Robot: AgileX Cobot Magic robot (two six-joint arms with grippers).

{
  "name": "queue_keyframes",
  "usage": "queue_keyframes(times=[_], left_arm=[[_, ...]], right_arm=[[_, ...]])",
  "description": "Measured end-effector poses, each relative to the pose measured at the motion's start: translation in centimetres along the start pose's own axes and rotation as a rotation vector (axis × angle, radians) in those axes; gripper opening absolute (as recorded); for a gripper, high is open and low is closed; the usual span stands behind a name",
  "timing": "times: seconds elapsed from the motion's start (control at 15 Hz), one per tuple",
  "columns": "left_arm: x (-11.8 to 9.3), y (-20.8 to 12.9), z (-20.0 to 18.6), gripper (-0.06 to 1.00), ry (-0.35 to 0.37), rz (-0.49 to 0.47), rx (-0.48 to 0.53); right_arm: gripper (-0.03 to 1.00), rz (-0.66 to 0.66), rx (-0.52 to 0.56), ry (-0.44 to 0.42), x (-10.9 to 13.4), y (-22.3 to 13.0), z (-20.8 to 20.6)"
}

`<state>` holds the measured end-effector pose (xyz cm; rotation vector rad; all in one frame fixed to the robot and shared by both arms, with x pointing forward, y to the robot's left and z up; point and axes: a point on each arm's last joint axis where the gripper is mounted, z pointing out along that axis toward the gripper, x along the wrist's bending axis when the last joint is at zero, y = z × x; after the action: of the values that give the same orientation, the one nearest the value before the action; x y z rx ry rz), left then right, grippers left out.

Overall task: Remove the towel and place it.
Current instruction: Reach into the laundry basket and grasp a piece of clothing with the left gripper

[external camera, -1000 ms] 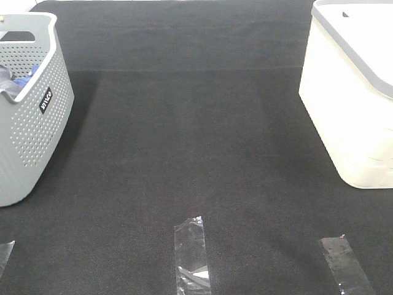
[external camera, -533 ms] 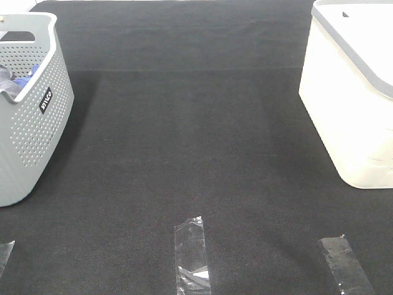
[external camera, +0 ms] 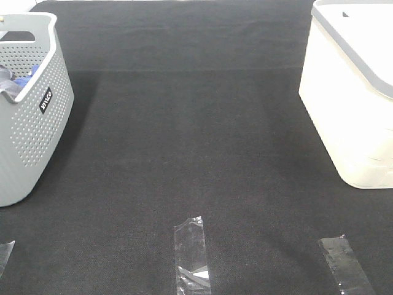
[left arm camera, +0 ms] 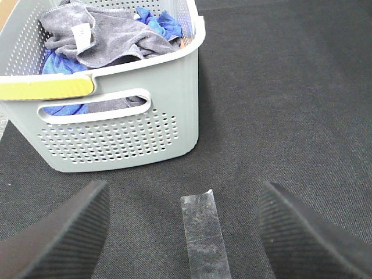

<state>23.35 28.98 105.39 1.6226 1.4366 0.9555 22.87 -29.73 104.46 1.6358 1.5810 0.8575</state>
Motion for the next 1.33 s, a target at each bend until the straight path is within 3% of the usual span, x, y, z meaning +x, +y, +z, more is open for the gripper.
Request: queue_keyframes(times=[1.33], left_arm=[[0.0,0.0,0.0,0.68,0.0,0.0,0.0]], right_arm=[[0.57,0.0,0.0,0.0,0.0,0.0,0.0]])
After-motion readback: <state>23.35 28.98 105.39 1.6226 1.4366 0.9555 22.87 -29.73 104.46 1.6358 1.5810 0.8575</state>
